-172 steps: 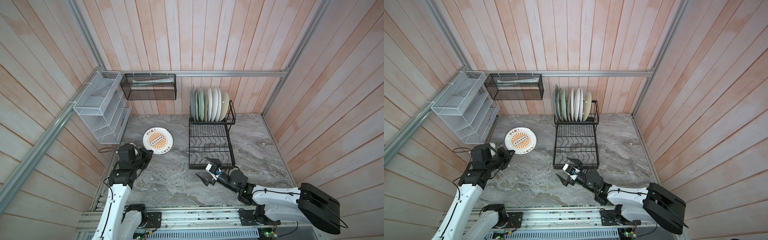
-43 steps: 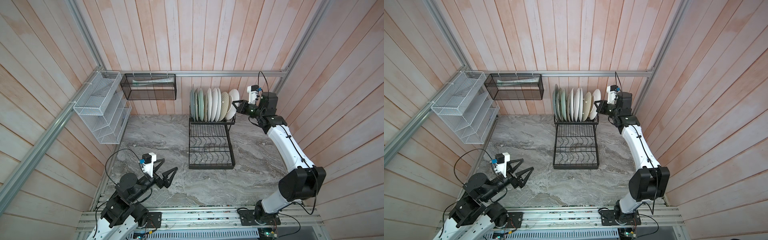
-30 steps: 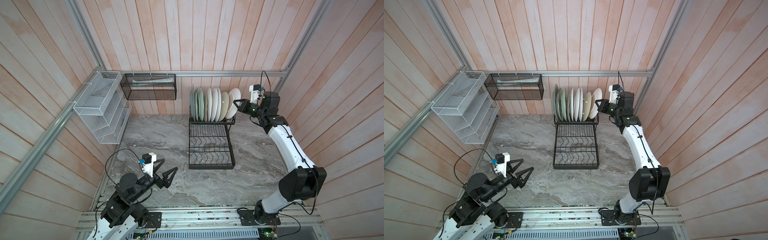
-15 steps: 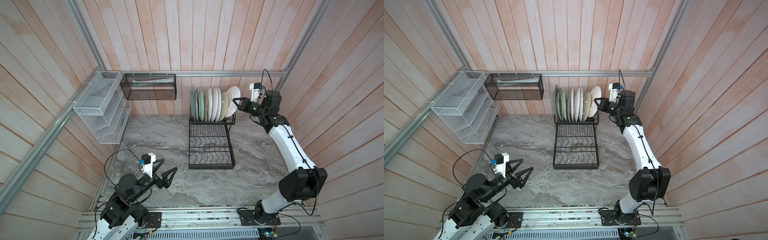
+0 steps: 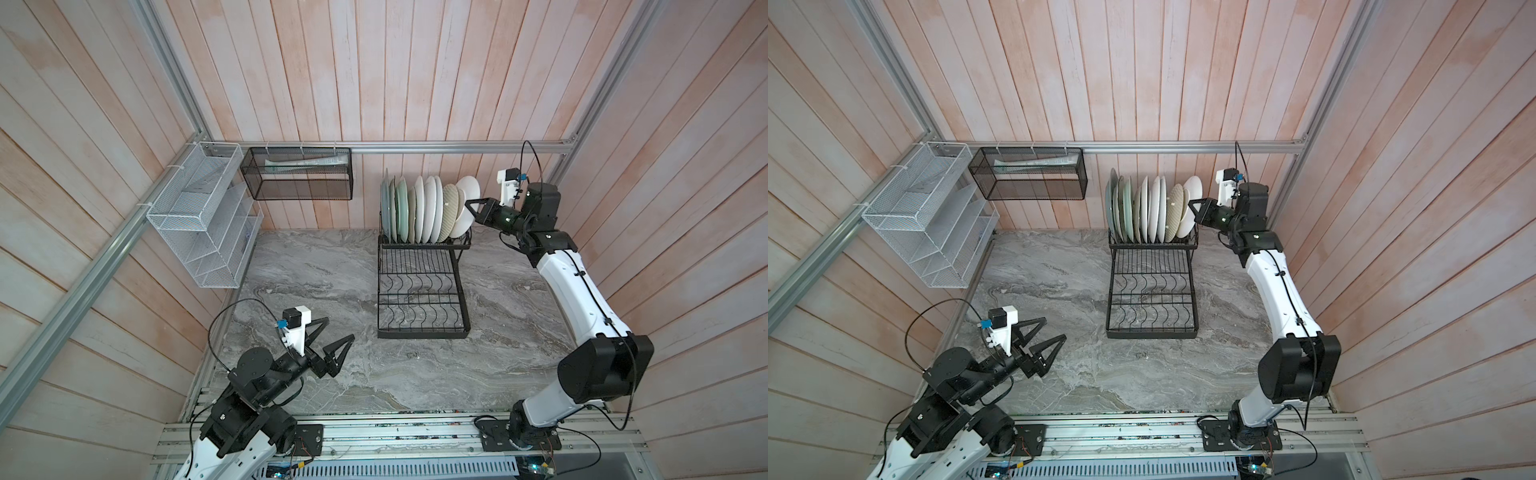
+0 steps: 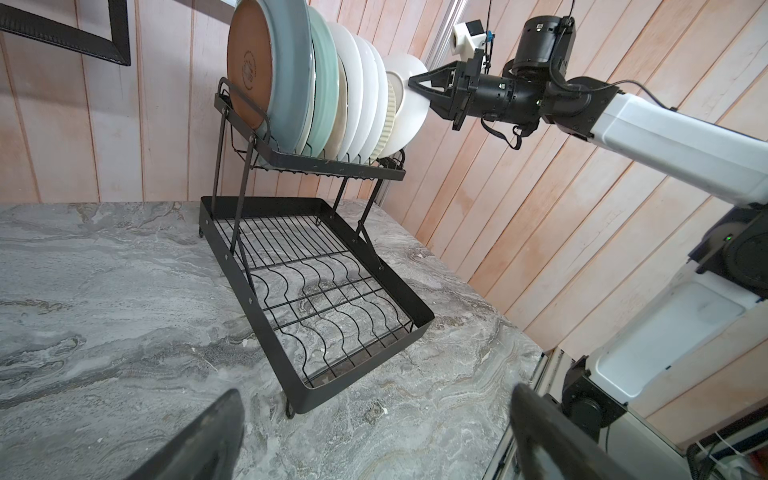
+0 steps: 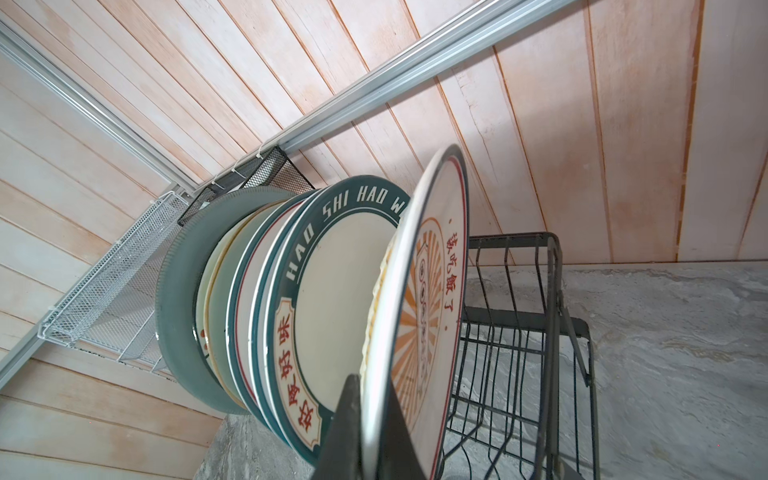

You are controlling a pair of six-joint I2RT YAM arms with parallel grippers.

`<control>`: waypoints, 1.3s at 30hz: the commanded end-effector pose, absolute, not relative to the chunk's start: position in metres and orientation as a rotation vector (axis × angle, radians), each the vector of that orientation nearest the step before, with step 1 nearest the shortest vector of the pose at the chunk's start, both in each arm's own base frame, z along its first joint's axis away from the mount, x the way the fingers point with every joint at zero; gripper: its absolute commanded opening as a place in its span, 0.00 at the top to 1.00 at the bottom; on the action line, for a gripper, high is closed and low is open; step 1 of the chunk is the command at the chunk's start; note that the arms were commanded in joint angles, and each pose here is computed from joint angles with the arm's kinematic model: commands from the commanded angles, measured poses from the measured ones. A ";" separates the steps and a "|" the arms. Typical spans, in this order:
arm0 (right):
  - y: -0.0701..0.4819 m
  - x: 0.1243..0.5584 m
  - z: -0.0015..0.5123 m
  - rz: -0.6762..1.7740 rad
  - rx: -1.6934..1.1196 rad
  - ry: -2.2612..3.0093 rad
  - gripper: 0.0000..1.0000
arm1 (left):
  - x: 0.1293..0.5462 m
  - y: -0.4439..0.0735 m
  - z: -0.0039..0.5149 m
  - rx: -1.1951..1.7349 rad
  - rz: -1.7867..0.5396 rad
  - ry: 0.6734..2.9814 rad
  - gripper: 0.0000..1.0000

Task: Load the plates into the dish rack

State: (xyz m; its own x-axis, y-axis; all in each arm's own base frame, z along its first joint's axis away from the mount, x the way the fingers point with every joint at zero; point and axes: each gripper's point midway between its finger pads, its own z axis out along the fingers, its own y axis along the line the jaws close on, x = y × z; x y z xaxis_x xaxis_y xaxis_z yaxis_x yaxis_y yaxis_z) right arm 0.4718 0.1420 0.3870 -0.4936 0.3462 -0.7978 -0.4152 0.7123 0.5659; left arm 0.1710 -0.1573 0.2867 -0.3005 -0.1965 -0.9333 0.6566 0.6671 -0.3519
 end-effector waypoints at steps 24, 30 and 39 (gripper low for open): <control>0.156 0.494 0.339 0.668 -0.116 1.981 1.00 | 0.170 -0.156 0.292 0.375 -0.883 1.655 0.00; 0.159 0.493 0.334 0.692 -0.123 1.983 0.97 | 0.170 -0.156 0.291 0.373 -0.884 1.656 0.00; 0.159 0.490 0.337 0.698 -0.117 1.967 0.91 | 0.170 -0.156 0.291 0.371 -0.884 1.657 0.00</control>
